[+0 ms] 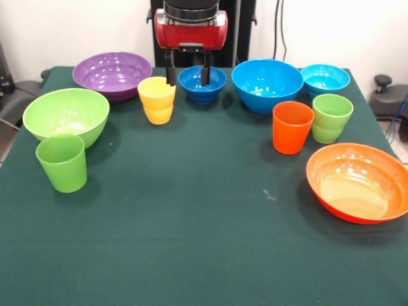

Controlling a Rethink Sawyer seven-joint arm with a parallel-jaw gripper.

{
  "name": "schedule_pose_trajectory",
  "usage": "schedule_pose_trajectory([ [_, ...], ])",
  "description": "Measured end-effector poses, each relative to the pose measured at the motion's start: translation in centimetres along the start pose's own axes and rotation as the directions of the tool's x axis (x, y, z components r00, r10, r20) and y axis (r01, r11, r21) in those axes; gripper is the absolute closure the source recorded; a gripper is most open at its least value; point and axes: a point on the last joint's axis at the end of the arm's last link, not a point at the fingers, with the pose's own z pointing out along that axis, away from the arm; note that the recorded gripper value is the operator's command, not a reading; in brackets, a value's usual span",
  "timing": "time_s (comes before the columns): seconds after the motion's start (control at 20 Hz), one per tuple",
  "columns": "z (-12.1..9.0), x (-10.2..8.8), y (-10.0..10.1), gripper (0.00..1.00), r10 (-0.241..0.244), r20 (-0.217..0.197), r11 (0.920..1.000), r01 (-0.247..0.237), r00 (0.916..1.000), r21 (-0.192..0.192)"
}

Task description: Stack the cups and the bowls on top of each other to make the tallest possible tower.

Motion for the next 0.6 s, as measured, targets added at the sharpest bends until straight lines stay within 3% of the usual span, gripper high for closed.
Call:
schedule_pose_trajectory([
  [0.6, -0.96, 0.21, -0.01, 0.00, -0.001, 0.010, 1.0000, 0.000, 1.0000, 0.006],
])
